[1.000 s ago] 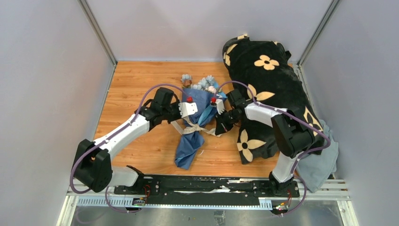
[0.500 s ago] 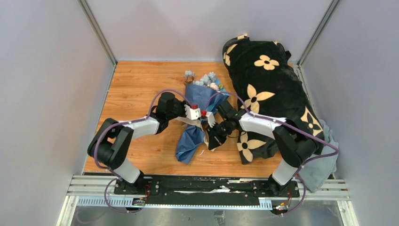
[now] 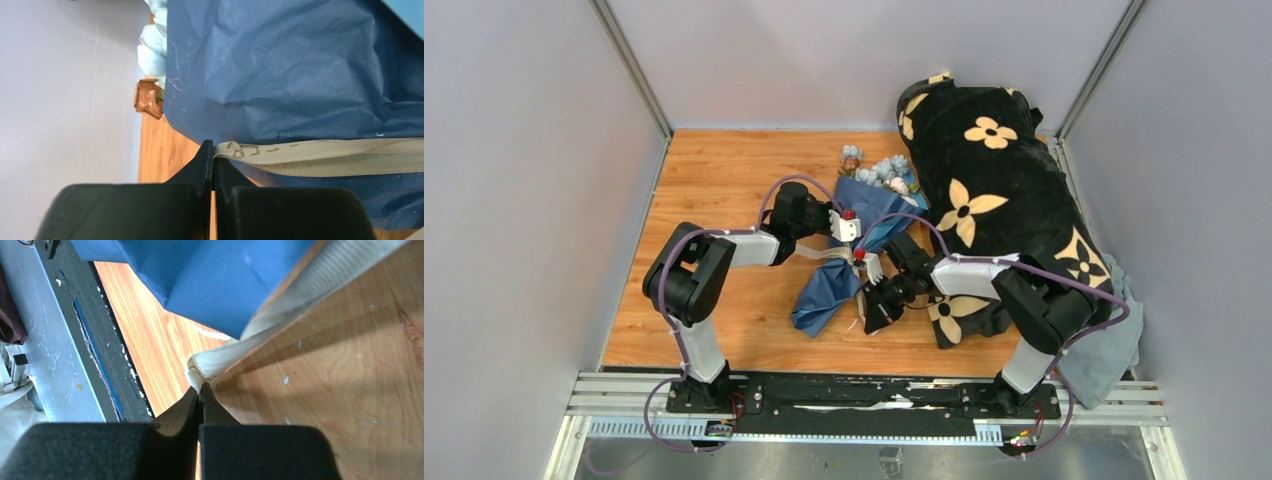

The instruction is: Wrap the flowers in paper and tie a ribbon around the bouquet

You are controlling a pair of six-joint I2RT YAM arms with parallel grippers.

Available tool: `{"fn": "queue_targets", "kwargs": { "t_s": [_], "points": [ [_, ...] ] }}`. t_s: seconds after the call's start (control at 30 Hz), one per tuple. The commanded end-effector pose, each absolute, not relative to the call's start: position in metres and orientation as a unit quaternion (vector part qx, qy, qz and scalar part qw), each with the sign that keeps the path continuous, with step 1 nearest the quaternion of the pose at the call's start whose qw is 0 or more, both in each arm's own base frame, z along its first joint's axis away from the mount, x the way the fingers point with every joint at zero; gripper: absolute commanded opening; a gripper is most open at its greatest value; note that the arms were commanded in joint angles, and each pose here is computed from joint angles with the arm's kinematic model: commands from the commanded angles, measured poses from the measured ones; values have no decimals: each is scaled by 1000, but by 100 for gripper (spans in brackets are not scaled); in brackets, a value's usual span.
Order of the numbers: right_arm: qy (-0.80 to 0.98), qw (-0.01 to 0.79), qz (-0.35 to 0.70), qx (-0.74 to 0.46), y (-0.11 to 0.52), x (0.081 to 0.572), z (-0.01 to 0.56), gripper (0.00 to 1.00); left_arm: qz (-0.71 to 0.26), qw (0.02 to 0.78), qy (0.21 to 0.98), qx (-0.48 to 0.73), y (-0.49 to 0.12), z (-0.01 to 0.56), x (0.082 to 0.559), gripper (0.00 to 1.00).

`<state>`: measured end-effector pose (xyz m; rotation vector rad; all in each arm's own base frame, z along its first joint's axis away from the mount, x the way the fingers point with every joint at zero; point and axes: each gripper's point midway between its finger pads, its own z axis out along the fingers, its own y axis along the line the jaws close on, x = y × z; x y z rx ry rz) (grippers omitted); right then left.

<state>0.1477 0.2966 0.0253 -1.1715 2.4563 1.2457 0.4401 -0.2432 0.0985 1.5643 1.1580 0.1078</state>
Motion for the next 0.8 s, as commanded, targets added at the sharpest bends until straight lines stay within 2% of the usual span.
{"fn": "queue_targets", "kwargs": {
  "t_s": [0.0, 0.3, 0.77],
  "points": [
    [836, -8, 416, -358, 275, 114, 12, 0, 108, 591, 474, 644, -226, 124, 472, 0],
    [845, -44, 423, -326, 264, 99, 0, 0, 129, 578, 472, 653, -211, 116, 490, 0],
    [850, -57, 424, -308, 262, 94, -6, 0, 136, 564, 475, 662, -199, 101, 505, 0]
  ]
}}
